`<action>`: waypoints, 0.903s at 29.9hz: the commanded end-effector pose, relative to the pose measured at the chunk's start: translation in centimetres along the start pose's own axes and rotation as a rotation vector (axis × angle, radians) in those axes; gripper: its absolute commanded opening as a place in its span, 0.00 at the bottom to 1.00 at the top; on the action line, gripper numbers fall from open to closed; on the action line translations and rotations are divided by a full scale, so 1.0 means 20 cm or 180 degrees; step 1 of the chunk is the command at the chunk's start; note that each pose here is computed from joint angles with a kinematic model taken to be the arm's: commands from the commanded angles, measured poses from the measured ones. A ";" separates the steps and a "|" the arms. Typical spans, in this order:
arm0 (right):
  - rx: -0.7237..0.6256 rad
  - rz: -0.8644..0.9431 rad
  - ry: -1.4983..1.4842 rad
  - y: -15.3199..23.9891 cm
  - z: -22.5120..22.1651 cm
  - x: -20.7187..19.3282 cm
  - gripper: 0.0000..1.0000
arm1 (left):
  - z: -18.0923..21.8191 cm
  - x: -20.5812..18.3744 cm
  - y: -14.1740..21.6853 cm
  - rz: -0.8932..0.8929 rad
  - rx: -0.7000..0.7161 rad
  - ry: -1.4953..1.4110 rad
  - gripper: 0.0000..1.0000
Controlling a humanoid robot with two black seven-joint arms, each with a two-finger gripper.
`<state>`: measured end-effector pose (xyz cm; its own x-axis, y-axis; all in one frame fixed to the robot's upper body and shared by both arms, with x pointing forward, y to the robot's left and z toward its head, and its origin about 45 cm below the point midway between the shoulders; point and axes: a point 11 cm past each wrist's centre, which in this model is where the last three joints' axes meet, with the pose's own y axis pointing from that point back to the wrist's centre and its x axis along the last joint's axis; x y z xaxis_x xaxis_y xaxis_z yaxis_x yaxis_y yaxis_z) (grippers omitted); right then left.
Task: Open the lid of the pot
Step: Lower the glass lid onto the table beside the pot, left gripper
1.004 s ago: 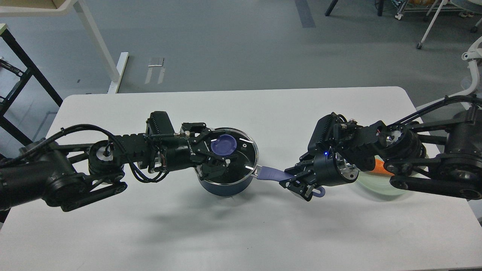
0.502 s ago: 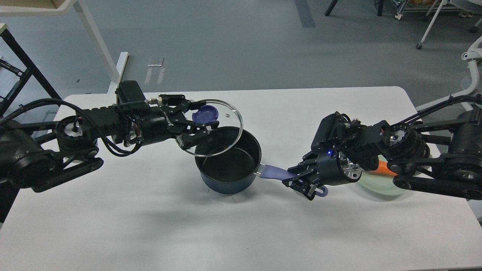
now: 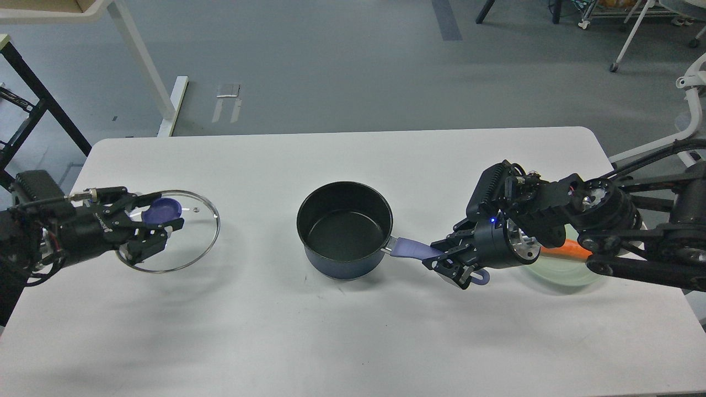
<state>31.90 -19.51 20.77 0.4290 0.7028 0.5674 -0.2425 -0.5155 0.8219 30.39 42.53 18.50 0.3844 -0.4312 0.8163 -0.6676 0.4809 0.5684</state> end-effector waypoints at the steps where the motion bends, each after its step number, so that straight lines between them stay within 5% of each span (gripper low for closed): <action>1: 0.0002 0.0007 0.0005 0.00 0.00 0.00 0.23 | -0.03 -0.19 0.05 -0.0148 0.0118 0.0038 0.42; 13: 0.0022 -0.0007 0.0006 0.00 -0.01 0.00 0.23 | 0.03 -0.29 -0.06 -0.0212 0.0040 0.0081 0.45; 16: 0.0018 -0.0007 0.0003 0.00 -0.01 0.00 0.23 | 0.03 -0.28 -0.07 -0.0202 0.0039 0.0079 0.74; 20: 0.0023 -0.0006 -0.0003 0.00 -0.01 -0.01 0.24 | 0.00 -0.25 -0.06 -0.0124 0.0088 0.0121 0.85; 23: 0.0027 0.0002 -0.0009 0.00 -0.01 -0.01 0.36 | -0.03 -0.20 -0.06 0.0038 0.0233 0.0338 0.99; 27: 0.0030 0.0030 -0.0015 -0.01 -0.01 0.00 0.68 | -0.11 -0.07 -0.07 0.0337 0.0412 0.0615 0.99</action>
<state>31.63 -19.42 20.64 0.4316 0.6997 0.5693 -0.2361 -0.5215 0.8199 30.63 44.20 15.20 0.4369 -0.2968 0.8492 -0.7397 0.4186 0.5269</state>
